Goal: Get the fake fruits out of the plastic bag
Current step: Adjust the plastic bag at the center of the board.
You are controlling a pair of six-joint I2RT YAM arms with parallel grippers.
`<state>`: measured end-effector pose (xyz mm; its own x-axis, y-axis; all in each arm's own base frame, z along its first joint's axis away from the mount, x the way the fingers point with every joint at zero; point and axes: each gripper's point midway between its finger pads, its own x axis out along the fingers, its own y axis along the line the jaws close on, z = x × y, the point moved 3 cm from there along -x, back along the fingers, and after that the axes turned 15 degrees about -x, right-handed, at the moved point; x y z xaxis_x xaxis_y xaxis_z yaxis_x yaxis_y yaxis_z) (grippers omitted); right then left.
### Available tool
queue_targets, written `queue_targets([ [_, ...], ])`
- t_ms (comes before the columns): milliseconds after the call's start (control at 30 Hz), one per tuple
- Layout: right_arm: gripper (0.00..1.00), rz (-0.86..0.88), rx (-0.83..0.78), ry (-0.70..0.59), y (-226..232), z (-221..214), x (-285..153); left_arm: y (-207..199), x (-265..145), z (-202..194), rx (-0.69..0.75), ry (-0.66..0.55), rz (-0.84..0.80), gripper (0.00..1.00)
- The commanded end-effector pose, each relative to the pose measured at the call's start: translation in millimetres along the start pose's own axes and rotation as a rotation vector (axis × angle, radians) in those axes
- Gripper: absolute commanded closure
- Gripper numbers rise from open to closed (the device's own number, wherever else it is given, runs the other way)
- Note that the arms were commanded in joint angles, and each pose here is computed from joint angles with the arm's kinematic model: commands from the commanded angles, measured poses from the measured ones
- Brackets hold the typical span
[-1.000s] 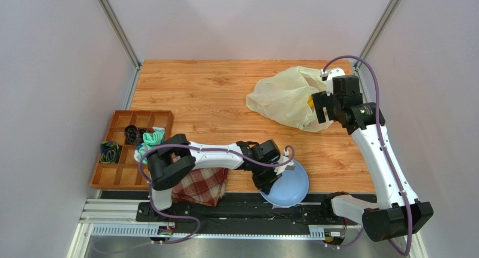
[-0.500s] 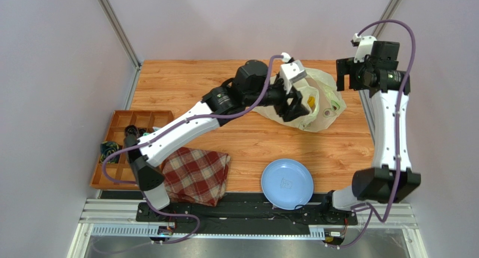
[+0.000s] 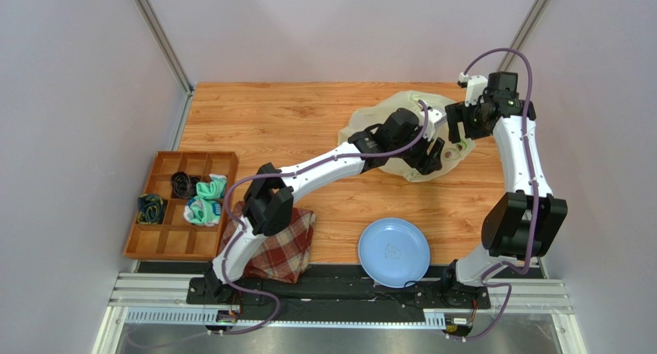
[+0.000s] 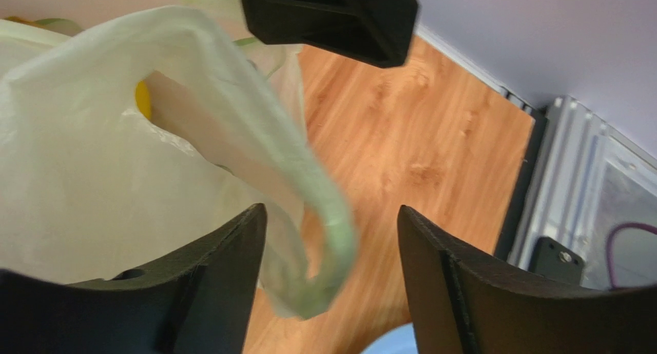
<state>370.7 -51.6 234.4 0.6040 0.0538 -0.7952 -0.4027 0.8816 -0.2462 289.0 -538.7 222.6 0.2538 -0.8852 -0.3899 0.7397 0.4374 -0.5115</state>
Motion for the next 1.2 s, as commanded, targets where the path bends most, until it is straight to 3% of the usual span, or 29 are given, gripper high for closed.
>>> queue_targets([
  [0, 0.17, -0.047, -0.03, -0.065, -13.5, 8.0, 20.2, -4.2, 1.1, 45.8, -0.057, -0.173, 0.054, 0.36],
  [33, 0.2, -0.053, -0.026, -0.076, -16.3, 11.5, 24.5, -2.0, 2.3, 46.4, -0.053, -0.176, 0.06, 0.42],
  [67, 0.25, -0.054, -0.023, -0.08, -18.3, 14.2, 27.0, 3.5, 1.1, 48.1, -0.051, -0.178, 0.073, 0.57],
  [133, 0.33, -0.012, -0.016, -0.079, -16.9, 17.8, 39.2, 10.0, -6.8, 54.2, -0.037, -0.184, 0.087, 0.72],
  [167, 0.43, -0.007, -0.019, -0.106, -20.4, 28.5, 36.8, 11.9, -11.7, 56.7, -0.032, -0.18, 0.084, 0.9],
  [233, 0.57, 0.043, 0.001, -0.121, -18.5, 38.3, 47.6, 18.4, -29.8, 69.6, -0.029, -0.202, 0.101, 1.0],
  [267, 0.75, 0.027, 0.0, -0.16, -26.8, 55.1, 42.1, 21.4, -38.1, 73.1, -0.018, -0.202, 0.108, 1.0],
  [300, 0.87, 0.036, 0.003, -0.181, -27.1, 65.0, 41.8, 25.3, -45.7, 77.2, -0.014, -0.207, 0.117, 1.0],
  [367, 1.0, 0.046, 0.019, -0.198, -30.0, 82.2, 45.3, 40.7, -75.1, 95.7, -0.007, -0.234, 0.145, 1.0],
  [467, 1.0, 0.009, -0.008, -0.333, -40.3, 141.3, 30.5, 79.0, -127.6, 135.7, 0.008, -0.324, 0.23, 1.0],
  [500, 1.0, -0.037, -0.044, -0.436, -44.5, 179.2, 6.3, 90.3, -141.5, 147.3, 0.014, -0.352, 0.252, 1.0],
  [567, 1.0, -0.056, -0.055, -0.475, -44.8, 205.0, 20.2, 117.2, -182.7, 181.7, 0.045, -0.429, 0.283, 1.0],
  [633, 1.0, -0.158, -0.068, -0.613, -52.0, 247.7, -3.2, 139.0, -220.6, 214.8, 0.066, -0.512, 0.301, 1.0],
  [733, 1.0, -0.241, -0.041, -0.763, -46.9, 287.9, -14.8, 141.4, -261.0, 253.2, 0.151, -0.609, 0.278, 1.0],
  [833, 1.0, -0.253, -0.006, -0.838, -41.9, 299.4, -41.6, 112.4, -295.9, 274.7, 0.249, -0.654, 0.217, 1.0],
  [933, 1.0, -0.171, -0.024, -0.798, -23.1, 281.1, -65.3, 75.9, -311.9, 252.7, 0.242, -0.568, 0.113, 1.0],
  [967, 1.0, -0.109, -0.027, -0.714, -9.8, 258.3, -45.6, 67.0, -310.9, 232.7, 0.175, -0.498, 0.059, 1.0],
  [1033, 1.0, -0.068, -0.067, -0.726, 10.2, 232.5, -86.3, 58.3, -314.1, 180.5, 0.062, -0.386, 0.014, 1.0],
  [1067, 1.0, 0.01, -0.061, -0.579, 32.2, 184.9, -39.3, 54.4, -313.3, 156.2, -0.003, -0.335, -0.016, 1.0],
  [1133, 1.0, -0.018, -0.148, -0.578, 50.9, 147.6, -59.0, 65.7, -310.2, 88.1, -0.113, -0.225, 0.014, 1.0],
  [1167, 1.0, 0.016, -0.152, -0.457, 71.2, 103.5, -24.3, 74.3, -309.0, 66.7, -0.154, -0.199, 0.051, 1.0],
])
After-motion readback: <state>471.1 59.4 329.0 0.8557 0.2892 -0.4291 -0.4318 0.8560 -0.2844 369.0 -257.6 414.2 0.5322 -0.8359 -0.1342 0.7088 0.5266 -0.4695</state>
